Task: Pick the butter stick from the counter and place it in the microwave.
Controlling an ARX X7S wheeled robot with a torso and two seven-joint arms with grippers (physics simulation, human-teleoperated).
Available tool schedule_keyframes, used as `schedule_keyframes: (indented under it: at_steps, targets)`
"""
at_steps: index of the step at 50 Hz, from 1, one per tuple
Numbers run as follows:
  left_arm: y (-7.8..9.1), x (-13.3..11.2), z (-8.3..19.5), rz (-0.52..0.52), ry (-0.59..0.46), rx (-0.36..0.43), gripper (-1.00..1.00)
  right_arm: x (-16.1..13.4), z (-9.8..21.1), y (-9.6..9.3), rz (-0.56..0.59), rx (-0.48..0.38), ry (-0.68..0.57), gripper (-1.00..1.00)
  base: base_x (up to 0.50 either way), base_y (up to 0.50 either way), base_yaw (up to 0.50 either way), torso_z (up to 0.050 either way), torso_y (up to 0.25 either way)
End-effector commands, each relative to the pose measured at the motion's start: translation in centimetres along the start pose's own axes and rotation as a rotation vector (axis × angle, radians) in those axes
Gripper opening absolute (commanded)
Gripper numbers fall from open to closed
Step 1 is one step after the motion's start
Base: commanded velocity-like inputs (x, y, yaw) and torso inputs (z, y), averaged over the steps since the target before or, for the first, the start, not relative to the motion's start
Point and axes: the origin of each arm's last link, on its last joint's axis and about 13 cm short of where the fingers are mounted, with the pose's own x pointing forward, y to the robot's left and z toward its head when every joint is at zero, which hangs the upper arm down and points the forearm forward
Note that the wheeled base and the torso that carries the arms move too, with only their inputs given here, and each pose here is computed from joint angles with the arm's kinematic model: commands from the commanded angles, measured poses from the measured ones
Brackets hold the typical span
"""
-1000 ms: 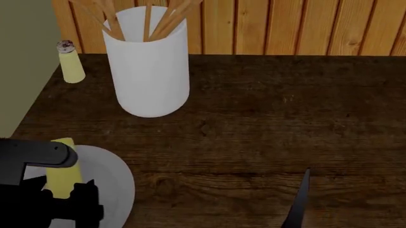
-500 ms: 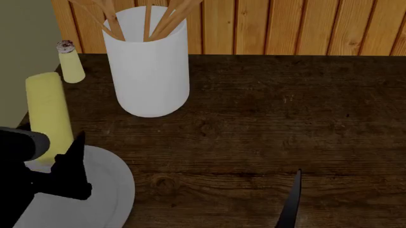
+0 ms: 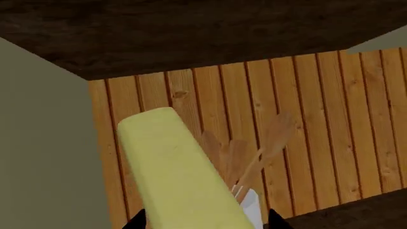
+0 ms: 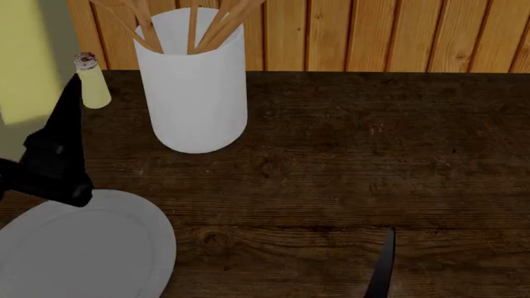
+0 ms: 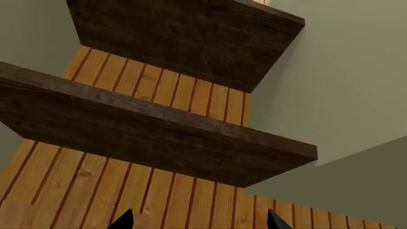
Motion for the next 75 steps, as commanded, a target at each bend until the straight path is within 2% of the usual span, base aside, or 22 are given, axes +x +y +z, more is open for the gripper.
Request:
schedule_keyframes:
  at_steps: [1, 8, 20, 36, 51, 58, 69, 75]
  targets:
    - [0.8, 1.3, 3.3, -0.009, -0.172, 0.013, -1.00, -0.3, 0.0, -0.3, 0.001, -0.033, 0.009, 1.00, 0.00, 0.00, 0.00, 0.000, 0.000]
    - [1.3, 1.9, 5.1, 0.002, -0.230, 0.010, -1.00, -0.3, 0.1, -0.3, 0.002, -0.034, 0.008, 1.00, 0.00, 0.00, 0.00, 0.000, 0.000]
    - [1.6, 2.2, 7.8, 0.029, -0.356, -0.038, -1.00, 0.0, 0.0, -0.2, 0.005, -0.032, 0.006, 1.00, 0.00, 0.00, 0.00, 0.000, 0.000]
    - [1.7, 2.5, 10.3, 0.027, -0.411, -0.023, -1.00, 0.0, 0.1, -0.1, 0.009, -0.025, -0.005, 1.00, 0.00, 0.00, 0.00, 0.000, 0.000]
    - [2.1, 3.9, 15.1, 0.033, -0.488, -0.004, -1.00, -0.2, 0.2, -0.1, 0.008, -0.017, -0.013, 1.00, 0.00, 0.00, 0.00, 0.000, 0.000]
    - [2.3, 4.4, 16.5, 0.043, -0.513, 0.020, -1.00, -0.3, 0.3, -0.1, 0.007, -0.012, -0.015, 1.00, 0.00, 0.00, 0.00, 0.000, 0.000]
    - [2.6, 4.9, 21.6, 0.057, -0.600, 0.039, -1.00, -0.4, 0.4, -0.1, 0.012, -0.010, -0.029, 1.00, 0.00, 0.00, 0.00, 0.000, 0.000]
    - [2.7, 5.3, 23.8, 0.052, -0.615, 0.033, -1.00, -0.4, 0.5, -0.1, 0.015, -0.002, -0.034, 1.00, 0.00, 0.00, 0.00, 0.000, 0.000]
